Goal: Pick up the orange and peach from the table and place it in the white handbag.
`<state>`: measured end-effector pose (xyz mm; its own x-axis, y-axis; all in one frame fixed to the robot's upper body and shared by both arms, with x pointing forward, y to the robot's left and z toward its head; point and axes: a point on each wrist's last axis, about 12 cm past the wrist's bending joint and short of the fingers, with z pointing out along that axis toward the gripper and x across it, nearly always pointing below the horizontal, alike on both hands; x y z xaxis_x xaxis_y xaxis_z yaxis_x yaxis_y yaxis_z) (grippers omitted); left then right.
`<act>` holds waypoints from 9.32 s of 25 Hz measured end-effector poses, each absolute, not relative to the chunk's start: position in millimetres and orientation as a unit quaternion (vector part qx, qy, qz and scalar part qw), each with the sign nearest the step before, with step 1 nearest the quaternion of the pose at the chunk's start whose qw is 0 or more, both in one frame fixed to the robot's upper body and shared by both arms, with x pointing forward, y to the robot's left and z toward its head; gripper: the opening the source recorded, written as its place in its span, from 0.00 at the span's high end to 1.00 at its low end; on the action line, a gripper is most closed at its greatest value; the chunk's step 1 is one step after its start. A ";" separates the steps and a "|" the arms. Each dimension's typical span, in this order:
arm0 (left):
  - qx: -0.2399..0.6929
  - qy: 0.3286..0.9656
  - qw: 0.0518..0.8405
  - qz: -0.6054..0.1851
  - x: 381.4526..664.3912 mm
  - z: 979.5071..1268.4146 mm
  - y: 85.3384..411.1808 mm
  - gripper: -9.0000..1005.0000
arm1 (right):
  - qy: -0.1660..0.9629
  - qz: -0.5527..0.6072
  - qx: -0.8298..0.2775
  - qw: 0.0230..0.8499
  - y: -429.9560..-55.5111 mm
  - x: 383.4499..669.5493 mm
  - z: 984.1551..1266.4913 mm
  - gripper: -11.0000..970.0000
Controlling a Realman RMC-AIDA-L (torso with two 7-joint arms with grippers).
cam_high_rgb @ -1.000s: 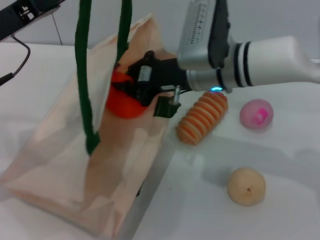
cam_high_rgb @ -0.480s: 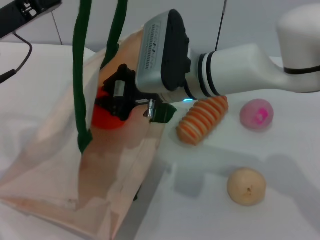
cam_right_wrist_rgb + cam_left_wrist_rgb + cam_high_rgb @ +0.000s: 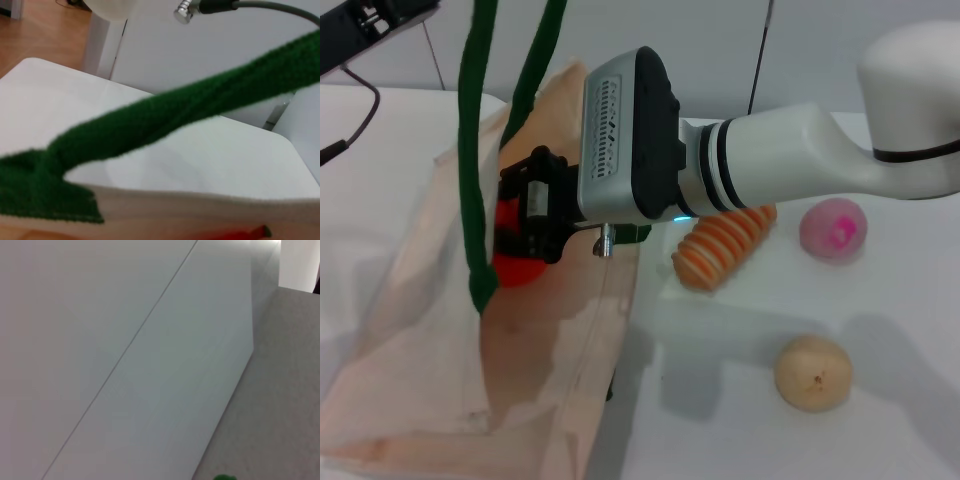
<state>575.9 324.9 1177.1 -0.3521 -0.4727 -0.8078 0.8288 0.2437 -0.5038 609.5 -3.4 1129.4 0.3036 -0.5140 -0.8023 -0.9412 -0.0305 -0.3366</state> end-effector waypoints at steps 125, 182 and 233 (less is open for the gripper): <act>0.085 0.599 0.587 -0.538 563.2 1158.5 361.5 0.86 | 0.784 0.203 -0.417 0.412 -260.9 630.2 1092.2 0.43; 0.098 0.585 0.583 -0.555 576.2 1169.1 347.0 0.86 | 0.534 0.249 -0.680 0.435 -7.6 627.0 1150.9 0.49; 0.007 0.655 0.721 -0.225 574.4 1083.2 344.6 0.18 | 0.611 0.145 -0.147 0.765 -272.6 625.1 1109.7 0.09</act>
